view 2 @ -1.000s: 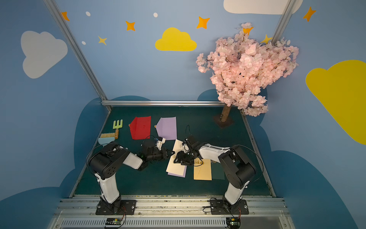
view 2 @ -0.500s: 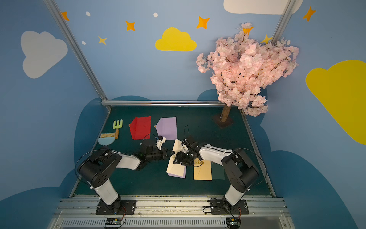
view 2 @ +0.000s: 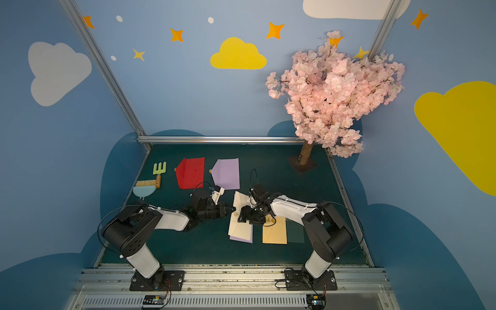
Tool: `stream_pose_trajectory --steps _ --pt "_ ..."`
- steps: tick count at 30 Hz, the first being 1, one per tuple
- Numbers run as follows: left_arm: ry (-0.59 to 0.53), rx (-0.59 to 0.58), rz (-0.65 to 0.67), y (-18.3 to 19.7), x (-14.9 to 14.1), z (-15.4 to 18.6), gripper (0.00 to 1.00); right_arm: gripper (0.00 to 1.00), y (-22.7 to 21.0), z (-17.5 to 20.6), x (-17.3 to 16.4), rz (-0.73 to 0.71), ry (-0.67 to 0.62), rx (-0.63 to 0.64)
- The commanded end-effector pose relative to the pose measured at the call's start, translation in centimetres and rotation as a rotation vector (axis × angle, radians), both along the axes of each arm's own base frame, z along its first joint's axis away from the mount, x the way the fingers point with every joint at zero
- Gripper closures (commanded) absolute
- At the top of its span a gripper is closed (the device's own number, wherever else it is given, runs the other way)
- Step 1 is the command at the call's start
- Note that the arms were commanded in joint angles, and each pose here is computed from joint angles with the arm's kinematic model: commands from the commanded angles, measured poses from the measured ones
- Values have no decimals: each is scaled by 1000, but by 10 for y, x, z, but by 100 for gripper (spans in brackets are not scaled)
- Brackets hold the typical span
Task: Open the envelope
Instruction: Pick up the envelope from the envelope.
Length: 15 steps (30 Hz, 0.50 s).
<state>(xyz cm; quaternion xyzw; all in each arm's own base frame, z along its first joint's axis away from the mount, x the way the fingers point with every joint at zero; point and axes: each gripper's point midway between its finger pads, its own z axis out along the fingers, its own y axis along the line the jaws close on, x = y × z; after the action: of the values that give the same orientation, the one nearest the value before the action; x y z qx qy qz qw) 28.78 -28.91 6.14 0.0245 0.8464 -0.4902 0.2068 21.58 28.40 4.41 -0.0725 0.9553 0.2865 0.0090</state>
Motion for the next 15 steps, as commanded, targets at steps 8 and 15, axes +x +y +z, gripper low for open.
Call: stream_pose_trajectory --steps 8,15 --pt "-1 17 -4 2 -4 -5 89 33 -12 -9 -10 10 15 -68" --pt "12 23 2 3 -4 -10 68 33 -7 -28 -14 34 84 -82"
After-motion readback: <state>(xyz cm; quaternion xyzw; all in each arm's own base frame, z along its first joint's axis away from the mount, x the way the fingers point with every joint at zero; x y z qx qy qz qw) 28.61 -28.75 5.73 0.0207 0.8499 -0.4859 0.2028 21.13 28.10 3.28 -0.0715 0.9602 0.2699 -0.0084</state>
